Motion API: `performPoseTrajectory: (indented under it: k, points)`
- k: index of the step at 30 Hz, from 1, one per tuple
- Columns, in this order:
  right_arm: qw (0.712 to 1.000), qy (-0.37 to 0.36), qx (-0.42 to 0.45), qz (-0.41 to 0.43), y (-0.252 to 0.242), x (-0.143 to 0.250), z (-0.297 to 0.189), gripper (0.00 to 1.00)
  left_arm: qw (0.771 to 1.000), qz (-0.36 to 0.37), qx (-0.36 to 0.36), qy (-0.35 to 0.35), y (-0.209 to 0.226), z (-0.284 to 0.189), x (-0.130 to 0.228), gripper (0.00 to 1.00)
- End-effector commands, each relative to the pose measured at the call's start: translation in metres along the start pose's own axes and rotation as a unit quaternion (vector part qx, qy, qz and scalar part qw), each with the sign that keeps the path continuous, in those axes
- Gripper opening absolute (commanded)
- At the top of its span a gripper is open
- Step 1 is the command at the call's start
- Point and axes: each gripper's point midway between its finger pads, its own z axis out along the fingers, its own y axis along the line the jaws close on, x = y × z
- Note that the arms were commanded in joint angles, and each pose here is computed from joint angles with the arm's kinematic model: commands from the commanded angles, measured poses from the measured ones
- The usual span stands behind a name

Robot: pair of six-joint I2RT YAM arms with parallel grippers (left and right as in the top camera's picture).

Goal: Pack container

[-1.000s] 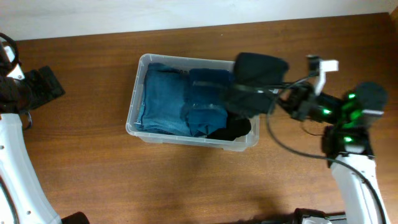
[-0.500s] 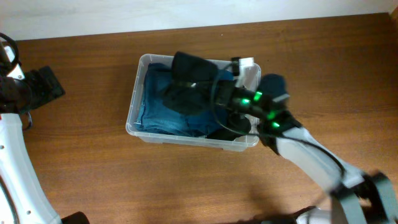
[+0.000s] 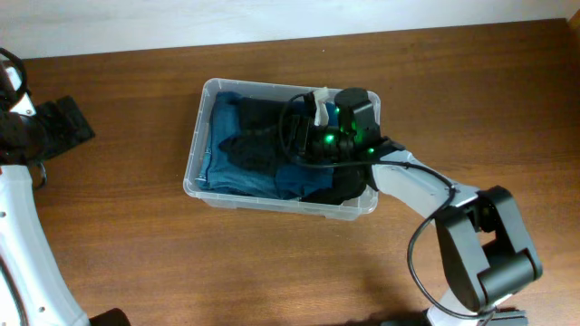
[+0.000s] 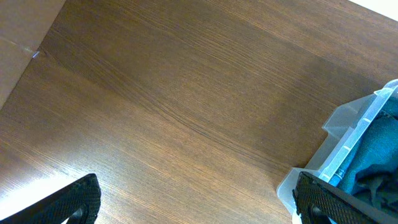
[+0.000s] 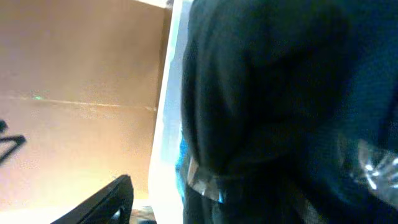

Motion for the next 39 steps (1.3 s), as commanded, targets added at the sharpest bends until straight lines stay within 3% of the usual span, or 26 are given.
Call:
performPoseTrajectory:
  k: [1,6,8,10,13,15,19,23,31,39]
  points:
    - [0.998,-0.009,-0.004,-0.062,0.021,-0.008,-0.015,0.71,1.0,-0.002,0.001,-0.001,0.0,0.0,0.0,1.0]
    - [0.984,-0.053,-0.065,-0.157,0.11,-0.027,-0.052,0.77,1.0,-0.002,0.001,-0.001,0.0,0.0,0.0,1.0]
    - [0.97,-0.079,-0.086,-0.215,0.15,-0.033,-0.073,0.98,1.0,-0.002,0.001,-0.001,0.0,0.0,0.0,1.0]
    - [0.948,-0.101,-0.094,-0.286,0.19,-0.033,-0.101,0.99,1.0,-0.002,0.001,-0.001,0.0,0.0,0.0,1.0]
    - [0.928,-0.102,-0.078,-0.349,0.212,-0.024,-0.122,0.99,1.0,-0.002,0.001,-0.001,0.0,0.0,0.0,1.0]
    - [0.924,-0.11,-0.009,-0.367,0.207,-0.022,-0.139,0.99,1.0,-0.002,0.001,-0.001,0.0,0.0,0.0,1.0]
    - [0.92,-0.161,0.16,-0.319,0.175,-0.037,-0.177,0.99,1.0,-0.002,0.001,-0.001,0.0,0.0,0.0,1.0]
    - [0.896,-0.203,0.25,-0.305,0.166,-0.038,-0.217,0.99,1.0,-0.002,0.001,-0.001,0.0,0.0,0.0,1.0]
    - [0.817,-0.33,0.357,-0.31,0.173,-0.049,-0.308,0.99,1.0,-0.002,0.001,-0.001,0.0,0.0,0.0,1.0]
    - [0.726,-0.422,0.481,-0.252,0.163,0.006,-0.42,0.99,1.0,-0.002,0.001,-0.001,0.0,0.0,0.0,1.0]
